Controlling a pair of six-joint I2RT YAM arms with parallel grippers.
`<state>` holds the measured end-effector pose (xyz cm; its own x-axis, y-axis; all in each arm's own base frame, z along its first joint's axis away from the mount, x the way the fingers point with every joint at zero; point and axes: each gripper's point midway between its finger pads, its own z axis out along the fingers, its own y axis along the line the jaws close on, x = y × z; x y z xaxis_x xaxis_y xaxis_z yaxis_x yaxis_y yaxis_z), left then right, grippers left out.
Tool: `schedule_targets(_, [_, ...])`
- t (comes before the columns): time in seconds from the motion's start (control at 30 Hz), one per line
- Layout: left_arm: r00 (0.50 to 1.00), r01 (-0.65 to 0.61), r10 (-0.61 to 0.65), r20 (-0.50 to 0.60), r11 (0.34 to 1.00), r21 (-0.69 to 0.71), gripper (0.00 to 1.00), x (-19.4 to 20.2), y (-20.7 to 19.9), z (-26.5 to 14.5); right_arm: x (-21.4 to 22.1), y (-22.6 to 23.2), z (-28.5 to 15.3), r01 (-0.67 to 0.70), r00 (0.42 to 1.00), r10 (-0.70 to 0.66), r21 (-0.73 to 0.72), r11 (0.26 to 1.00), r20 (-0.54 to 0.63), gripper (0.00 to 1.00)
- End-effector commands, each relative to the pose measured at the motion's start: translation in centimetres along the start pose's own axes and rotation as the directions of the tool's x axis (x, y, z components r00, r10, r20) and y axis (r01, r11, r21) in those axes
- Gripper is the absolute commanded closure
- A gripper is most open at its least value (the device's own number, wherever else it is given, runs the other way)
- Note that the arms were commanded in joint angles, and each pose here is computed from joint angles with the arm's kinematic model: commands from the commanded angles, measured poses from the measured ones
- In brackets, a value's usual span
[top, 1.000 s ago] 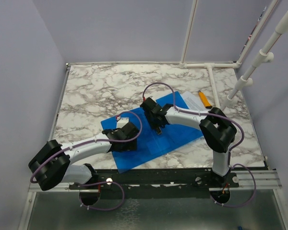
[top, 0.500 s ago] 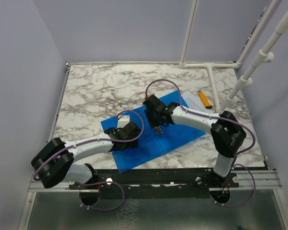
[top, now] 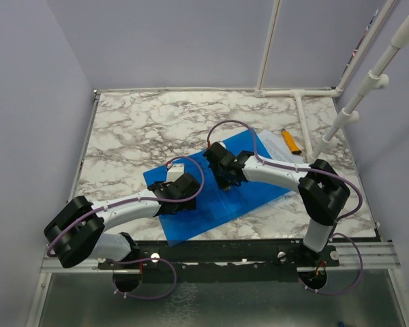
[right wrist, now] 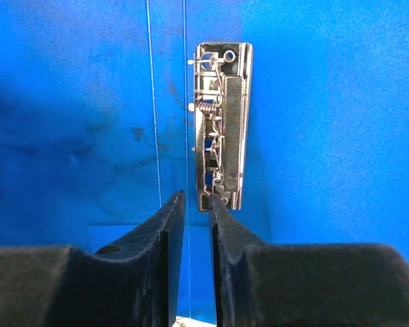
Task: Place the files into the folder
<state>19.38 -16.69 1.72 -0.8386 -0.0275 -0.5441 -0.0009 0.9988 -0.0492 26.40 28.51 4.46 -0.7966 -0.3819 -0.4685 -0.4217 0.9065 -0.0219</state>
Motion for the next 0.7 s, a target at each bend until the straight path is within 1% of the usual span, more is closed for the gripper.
schedule_targets(0.0, [0.992, -0.005, 0.004, -0.126, 1.000, -0.007, 0.01, 3.9, 0.9, 0.6, 1.6, 0.3, -0.1, 0.011, 0.999, -0.011, 0.006, 1.000, -0.045, 0.76])
schedule_targets(0.3, [0.992, -0.011, 0.010, -0.124, 1.000, -0.003, 0.01, 3.9, 1.1, 0.5, 2.2, -0.5, 0.3, 0.030, 0.997, -0.026, 0.063, 0.998, -0.067, 0.83])
schedule_targets(0.67, [0.993, -0.003, 0.004, -0.119, 1.000, 0.005, 0.01, 3.8, 0.9, 0.3, 2.4, -0.7, 0.5, 0.038, 0.996, -0.032, 0.076, 0.996, -0.081, 0.86])
